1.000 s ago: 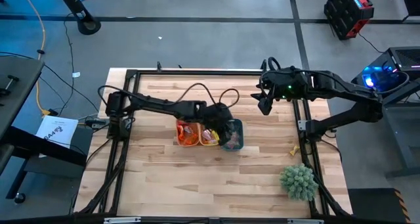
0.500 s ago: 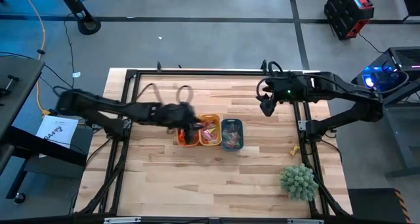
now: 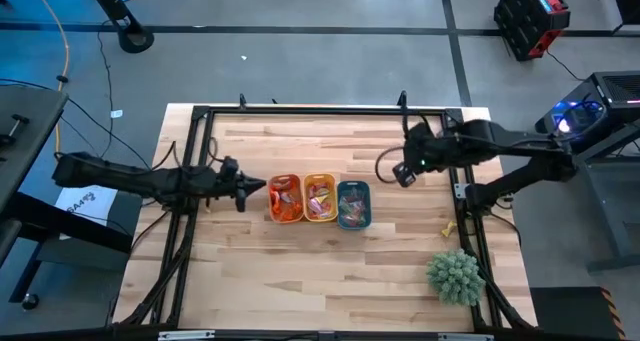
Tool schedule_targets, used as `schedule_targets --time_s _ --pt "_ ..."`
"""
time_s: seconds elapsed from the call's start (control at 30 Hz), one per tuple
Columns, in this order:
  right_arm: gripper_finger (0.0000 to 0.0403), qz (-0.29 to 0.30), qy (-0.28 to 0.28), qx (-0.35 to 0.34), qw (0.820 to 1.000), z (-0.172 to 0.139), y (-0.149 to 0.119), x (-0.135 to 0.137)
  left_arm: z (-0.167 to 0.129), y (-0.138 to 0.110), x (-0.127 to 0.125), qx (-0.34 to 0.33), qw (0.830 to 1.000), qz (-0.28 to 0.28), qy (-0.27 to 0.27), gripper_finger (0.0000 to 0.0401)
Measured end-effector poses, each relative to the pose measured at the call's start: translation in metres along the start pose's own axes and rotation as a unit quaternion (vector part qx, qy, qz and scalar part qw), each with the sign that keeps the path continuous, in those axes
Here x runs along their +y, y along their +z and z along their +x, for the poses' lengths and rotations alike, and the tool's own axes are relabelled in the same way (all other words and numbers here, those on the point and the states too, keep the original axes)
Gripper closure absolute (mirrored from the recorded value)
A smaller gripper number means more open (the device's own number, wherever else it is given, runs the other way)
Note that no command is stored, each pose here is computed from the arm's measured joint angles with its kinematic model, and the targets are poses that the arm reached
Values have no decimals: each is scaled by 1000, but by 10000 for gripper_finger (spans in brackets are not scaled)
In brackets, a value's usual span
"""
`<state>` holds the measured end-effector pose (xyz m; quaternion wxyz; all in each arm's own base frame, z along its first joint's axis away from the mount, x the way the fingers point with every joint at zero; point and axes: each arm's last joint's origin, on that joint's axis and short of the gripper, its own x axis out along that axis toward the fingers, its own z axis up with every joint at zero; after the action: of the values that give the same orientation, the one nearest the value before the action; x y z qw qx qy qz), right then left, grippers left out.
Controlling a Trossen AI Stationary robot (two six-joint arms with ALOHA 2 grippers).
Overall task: Sort candy
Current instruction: Put the yellow candy into the yellow bin
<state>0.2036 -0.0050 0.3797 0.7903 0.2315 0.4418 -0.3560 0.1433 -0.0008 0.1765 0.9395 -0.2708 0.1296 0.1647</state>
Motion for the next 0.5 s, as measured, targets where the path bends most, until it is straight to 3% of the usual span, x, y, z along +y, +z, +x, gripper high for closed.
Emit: schedule_targets --time_s 0.13,0.23,0.37,0.5 --pt "398 21 -22 48 998 2 -26 1 -8 -15 14 -32 999 -20 -25 399" --pt "398 58 0 78 995 9 -56 0 -12 -23 21 -48 998 -31 -37 400" --pt "401 116 95 64 987 30 -88 8 -16 -27 26 -49 998 -31 -38 400" --pt "402 132 185 11 974 58 -103 15 -18 -25 25 -62 997 -16 -45 401"
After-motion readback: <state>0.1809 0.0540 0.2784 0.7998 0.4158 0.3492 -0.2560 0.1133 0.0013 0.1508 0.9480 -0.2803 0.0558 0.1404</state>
